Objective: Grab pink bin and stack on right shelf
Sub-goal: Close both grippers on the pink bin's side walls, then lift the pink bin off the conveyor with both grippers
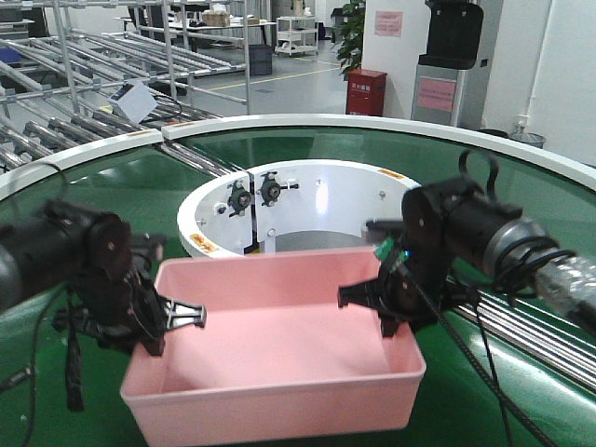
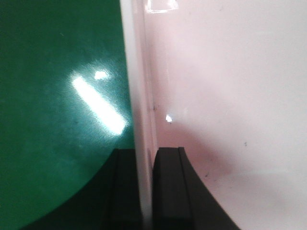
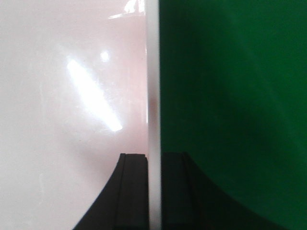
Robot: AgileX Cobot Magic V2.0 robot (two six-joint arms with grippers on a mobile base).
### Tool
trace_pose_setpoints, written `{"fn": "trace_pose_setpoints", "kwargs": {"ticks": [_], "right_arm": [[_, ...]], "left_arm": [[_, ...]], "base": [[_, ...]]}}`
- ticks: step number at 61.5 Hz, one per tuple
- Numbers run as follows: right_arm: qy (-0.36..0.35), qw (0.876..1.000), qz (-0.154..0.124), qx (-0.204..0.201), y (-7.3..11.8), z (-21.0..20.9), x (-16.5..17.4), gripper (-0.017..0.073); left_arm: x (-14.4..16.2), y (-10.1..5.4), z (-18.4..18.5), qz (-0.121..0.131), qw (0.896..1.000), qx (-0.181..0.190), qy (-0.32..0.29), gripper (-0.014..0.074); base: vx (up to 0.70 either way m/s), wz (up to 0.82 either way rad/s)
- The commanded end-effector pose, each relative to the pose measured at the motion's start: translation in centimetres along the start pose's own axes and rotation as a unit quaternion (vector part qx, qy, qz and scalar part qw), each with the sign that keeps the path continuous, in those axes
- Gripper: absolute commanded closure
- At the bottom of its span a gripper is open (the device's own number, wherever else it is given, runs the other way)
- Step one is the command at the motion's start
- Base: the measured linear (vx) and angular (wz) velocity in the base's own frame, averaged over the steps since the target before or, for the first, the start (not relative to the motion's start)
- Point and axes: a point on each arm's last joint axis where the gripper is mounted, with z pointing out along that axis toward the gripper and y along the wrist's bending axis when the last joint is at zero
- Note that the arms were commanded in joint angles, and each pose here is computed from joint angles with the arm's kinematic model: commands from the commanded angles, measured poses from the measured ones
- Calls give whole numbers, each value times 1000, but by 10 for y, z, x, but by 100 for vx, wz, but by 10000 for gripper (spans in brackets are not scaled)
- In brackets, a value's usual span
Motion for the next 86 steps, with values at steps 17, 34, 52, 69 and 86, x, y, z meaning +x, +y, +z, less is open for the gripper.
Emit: {"fn": "trace_pose_setpoints", "kwargs": {"ticks": [17, 34, 52, 69, 86], "right_arm": [[-128, 991, -17, 38, -6, -107, 89, 566], [-135, 991, -19, 9, -6, -115, 140, 565], [-132, 991, -17, 23, -9, -114, 141, 565], [-131, 991, -17, 24, -9, -114, 141, 565], [-131, 991, -17, 23, -9, -114, 141, 565]], "left_arm": [[94, -15, -119, 23, 990, -24, -138, 503], [139, -21, -119, 34, 991, 8, -127, 500], [139, -21, -119, 33, 991, 8, -130, 500], [139, -21, -119, 33, 991, 8, -130, 500], [139, -21, -119, 33, 991, 8, -130, 500]], "base": [[0, 0], [0, 0], [0, 0], [0, 0], [0, 0]]}}
